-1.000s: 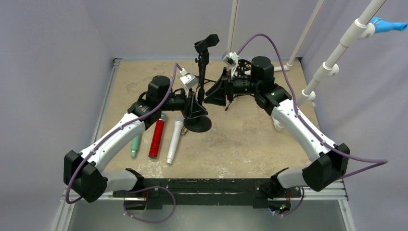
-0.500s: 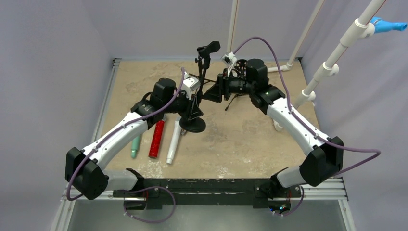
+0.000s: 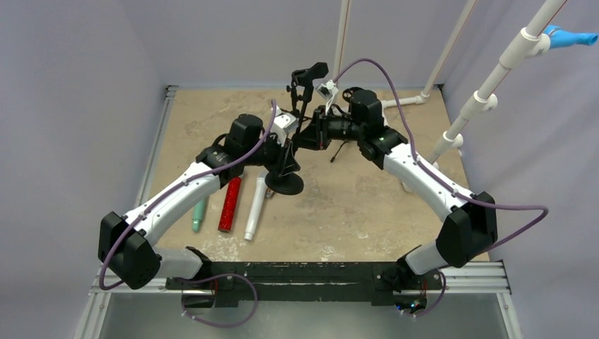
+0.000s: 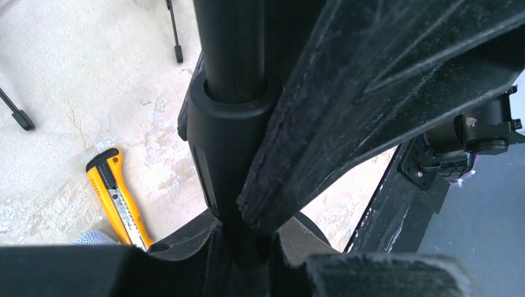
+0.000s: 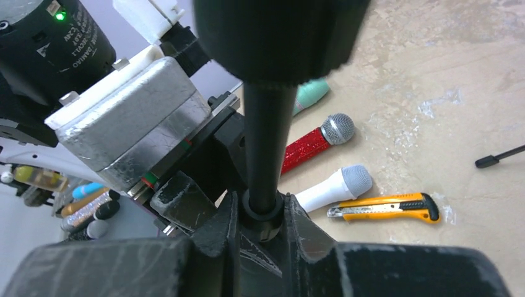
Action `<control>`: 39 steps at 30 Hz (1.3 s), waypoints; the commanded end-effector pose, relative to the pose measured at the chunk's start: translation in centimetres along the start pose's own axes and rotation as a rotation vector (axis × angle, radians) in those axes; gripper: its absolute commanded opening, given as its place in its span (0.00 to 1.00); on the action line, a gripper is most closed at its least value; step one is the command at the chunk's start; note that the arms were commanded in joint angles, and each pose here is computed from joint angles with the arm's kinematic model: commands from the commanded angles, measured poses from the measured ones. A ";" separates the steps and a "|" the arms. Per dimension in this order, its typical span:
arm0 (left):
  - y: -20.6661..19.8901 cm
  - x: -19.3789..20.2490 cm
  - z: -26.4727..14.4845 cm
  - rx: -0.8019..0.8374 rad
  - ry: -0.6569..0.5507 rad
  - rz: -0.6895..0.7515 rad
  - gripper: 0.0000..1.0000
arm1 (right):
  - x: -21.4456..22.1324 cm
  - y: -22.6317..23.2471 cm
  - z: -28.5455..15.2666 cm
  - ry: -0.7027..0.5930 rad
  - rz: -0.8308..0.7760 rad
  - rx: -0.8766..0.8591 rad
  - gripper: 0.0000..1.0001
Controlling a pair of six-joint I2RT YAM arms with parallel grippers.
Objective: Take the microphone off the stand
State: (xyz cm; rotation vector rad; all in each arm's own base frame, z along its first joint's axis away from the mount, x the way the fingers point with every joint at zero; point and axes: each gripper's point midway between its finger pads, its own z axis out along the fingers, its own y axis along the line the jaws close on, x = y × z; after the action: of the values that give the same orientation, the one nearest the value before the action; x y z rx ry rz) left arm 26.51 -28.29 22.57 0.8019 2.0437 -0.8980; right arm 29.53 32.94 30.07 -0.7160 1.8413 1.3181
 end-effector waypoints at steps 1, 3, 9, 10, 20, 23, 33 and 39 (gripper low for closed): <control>-1.8 -4.5 -0.9 0.061 -0.146 0.088 0.00 | -0.2 0.5 0.3 -0.035 -0.033 -0.032 0.00; -3.1 -4.5 -1.5 0.131 -0.167 0.109 0.00 | -0.3 1.3 0.0 -0.037 -0.072 -0.075 0.00; -9.5 -3.8 -4.7 0.603 -0.204 0.166 0.00 | -1.5 4.5 -2.5 -0.050 -0.237 -0.277 0.00; -10.4 -3.5 -5.4 0.667 -0.199 0.182 0.00 | -1.6 5.3 -3.0 -0.051 -0.263 -0.321 0.00; -13.9 -1.1 -9.0 0.952 -0.109 0.238 0.00 | 0.1 10.2 -6.3 0.077 -0.335 -0.640 0.15; -14.0 -1.0 -9.1 0.948 -0.110 0.247 0.00 | -0.1 10.4 -6.4 0.071 -0.332 -0.628 0.38; -10.0 -3.7 -5.6 0.569 -0.157 0.174 0.00 | -1.3 8.7 -6.1 0.029 -0.303 -0.366 0.44; -7.1 -5.3 -4.4 0.364 -0.199 0.135 0.00 | -2.6 8.0 -6.6 -0.010 -0.298 -0.252 0.46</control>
State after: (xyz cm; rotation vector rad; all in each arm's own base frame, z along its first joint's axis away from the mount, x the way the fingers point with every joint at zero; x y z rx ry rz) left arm 19.34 -30.26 27.98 1.0789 1.7288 -1.4265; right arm 21.99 29.93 35.67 -1.1268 1.5130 1.4936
